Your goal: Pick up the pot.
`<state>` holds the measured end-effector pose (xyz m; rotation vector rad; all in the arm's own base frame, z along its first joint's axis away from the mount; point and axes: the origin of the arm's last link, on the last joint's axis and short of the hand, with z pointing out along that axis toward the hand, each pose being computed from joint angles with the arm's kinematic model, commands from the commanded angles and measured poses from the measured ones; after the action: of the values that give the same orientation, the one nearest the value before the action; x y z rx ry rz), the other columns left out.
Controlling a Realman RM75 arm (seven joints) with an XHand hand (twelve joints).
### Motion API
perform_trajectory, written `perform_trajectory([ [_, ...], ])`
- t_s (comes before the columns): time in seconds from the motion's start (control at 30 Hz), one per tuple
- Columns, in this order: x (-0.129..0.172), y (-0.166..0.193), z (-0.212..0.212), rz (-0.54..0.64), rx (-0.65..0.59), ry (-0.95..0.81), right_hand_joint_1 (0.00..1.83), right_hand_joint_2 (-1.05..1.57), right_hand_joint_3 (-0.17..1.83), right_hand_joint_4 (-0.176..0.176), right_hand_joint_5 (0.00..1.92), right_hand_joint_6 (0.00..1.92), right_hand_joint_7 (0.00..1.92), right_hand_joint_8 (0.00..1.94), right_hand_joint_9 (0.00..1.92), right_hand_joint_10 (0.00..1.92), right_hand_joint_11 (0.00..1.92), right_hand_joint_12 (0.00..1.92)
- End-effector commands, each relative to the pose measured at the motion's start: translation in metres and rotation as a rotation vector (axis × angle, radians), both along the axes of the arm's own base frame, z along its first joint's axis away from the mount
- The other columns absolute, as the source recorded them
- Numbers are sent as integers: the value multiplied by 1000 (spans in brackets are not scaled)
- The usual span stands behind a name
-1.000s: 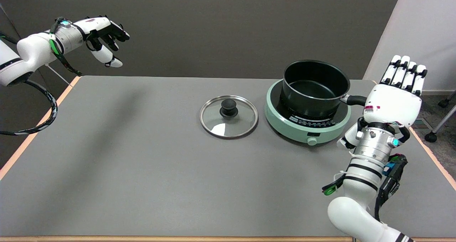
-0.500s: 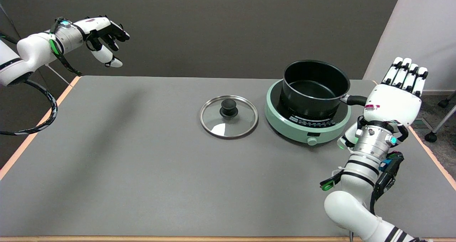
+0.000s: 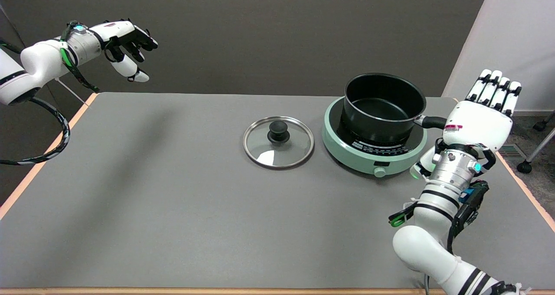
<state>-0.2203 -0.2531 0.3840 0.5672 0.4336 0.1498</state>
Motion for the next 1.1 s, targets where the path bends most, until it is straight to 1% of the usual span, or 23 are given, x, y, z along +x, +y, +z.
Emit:
perform_trajectory([
  [0.03,-4,-8,7,-5,-17,-34,1387,-911,877,-176,100,100,100,100,100,100,100,100],
  [0.2,0,-20,13,-3,-8,-49,1385,-872,834,-176,97,97,97,97,97,97,97,97],
  [0.53,5,-44,25,-25,28,-81,1375,-856,827,-176,96,96,96,96,96,96,96,96],
  [0.77,5,-46,27,-27,26,-107,1357,-870,831,-176,97,97,97,97,97,97,97,97],
  [0.93,6,-43,26,-65,1,-109,1347,-896,876,-176,81,81,81,81,81,81,81,81],
  [0.97,6,-42,27,-67,-1,-112,1363,-905,898,-174,71,71,71,71,71,71,71,71],
  [1.0,6,-41,27,-71,-6,-117,1365,-909,910,-165,63,63,63,63,63,63,63,63],
  [1.07,6,-39,28,-73,-14,-124,1344,-916,925,-135,51,51,51,51,51,51,51,51],
  [1.1,6,-38,28,-75,-18,-131,1338,-918,930,-128,50,50,50,50,50,50,50,50],
])
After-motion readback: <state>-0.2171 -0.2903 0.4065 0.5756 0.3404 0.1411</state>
